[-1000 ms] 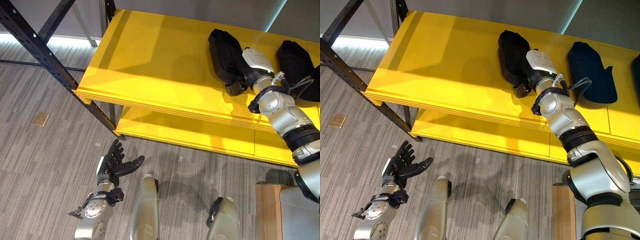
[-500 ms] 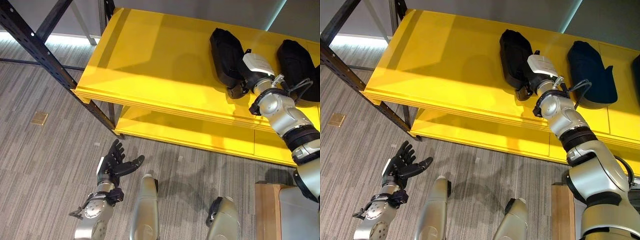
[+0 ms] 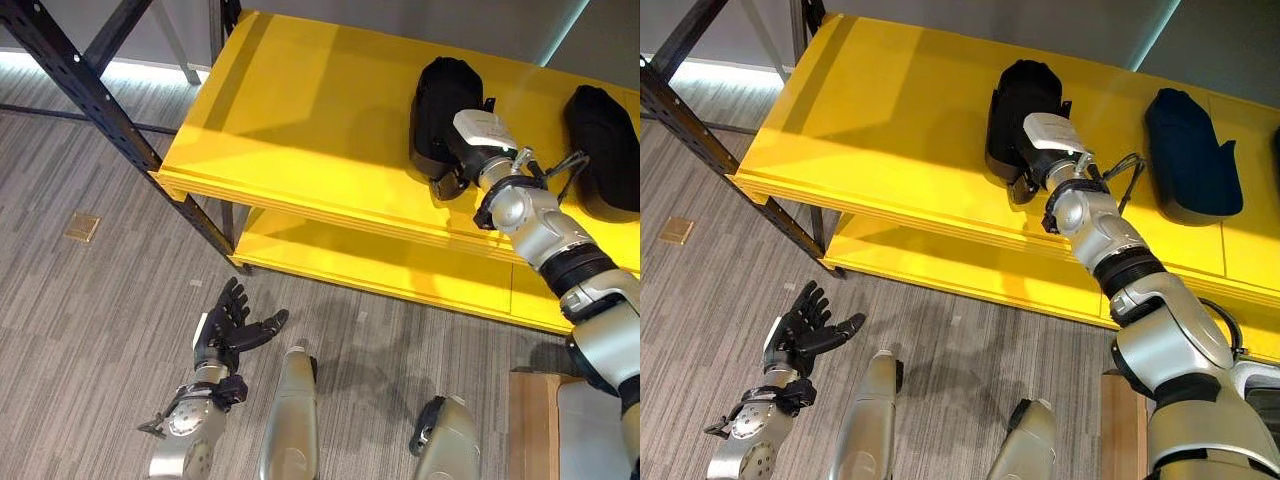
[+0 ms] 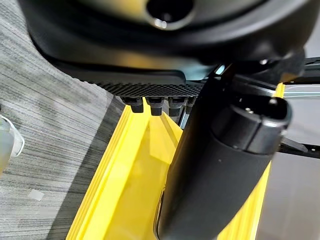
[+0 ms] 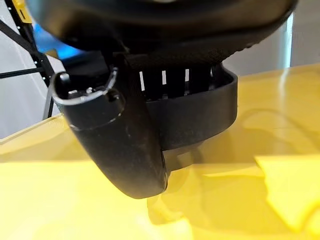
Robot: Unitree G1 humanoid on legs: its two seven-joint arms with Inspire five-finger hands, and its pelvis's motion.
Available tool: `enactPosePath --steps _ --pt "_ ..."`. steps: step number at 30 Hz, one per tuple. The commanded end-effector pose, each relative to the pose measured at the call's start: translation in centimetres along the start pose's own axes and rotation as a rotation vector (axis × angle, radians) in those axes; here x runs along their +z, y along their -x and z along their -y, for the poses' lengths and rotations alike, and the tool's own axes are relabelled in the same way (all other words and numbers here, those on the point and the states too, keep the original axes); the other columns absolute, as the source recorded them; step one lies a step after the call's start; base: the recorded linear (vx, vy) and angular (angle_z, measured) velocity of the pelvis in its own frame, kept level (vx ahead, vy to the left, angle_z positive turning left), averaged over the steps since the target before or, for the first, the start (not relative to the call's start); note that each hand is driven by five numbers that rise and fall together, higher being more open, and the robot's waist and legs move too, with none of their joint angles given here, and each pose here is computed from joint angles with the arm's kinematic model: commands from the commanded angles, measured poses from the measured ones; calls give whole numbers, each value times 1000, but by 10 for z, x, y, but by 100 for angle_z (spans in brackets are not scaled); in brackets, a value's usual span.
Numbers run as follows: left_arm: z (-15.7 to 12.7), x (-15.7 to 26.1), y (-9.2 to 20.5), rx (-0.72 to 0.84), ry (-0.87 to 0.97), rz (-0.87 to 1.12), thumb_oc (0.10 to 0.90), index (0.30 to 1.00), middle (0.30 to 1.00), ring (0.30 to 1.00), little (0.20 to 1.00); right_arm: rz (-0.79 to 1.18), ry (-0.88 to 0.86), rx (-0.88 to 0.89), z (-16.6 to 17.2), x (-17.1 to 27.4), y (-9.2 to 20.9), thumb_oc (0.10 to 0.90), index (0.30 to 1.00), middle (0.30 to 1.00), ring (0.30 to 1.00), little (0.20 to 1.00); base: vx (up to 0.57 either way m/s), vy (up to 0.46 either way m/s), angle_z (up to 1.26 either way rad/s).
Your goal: Move parts from the plastic box to the shelf.
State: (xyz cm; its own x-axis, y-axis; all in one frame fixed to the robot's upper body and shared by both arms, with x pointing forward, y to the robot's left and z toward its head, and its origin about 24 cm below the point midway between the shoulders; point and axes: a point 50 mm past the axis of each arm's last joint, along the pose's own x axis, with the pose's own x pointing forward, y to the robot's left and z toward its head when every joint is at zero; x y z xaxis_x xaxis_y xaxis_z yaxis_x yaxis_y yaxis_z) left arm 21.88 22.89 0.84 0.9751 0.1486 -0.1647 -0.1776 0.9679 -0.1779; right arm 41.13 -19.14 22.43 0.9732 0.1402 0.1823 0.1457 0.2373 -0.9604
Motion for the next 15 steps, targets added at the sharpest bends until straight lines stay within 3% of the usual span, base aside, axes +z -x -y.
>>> enactPosePath --steps 1,14,15 --pt "6 48 -9 -56 -11 245 900 1000 1000 1000 1000 81 6 -163 59 28 -15 400 300 300 300 300 0 0 0" --pt "6 48 -9 -54 -8 242 900 1000 1000 1000 1000 40 38 -133 54 22 -17 400 300 300 300 300 0 0 0" --pt "6 48 -9 -52 -7 243 900 1000 1000 1000 1000 31 42 -125 52 20 -17 484 418 418 418 418 0 0 0"
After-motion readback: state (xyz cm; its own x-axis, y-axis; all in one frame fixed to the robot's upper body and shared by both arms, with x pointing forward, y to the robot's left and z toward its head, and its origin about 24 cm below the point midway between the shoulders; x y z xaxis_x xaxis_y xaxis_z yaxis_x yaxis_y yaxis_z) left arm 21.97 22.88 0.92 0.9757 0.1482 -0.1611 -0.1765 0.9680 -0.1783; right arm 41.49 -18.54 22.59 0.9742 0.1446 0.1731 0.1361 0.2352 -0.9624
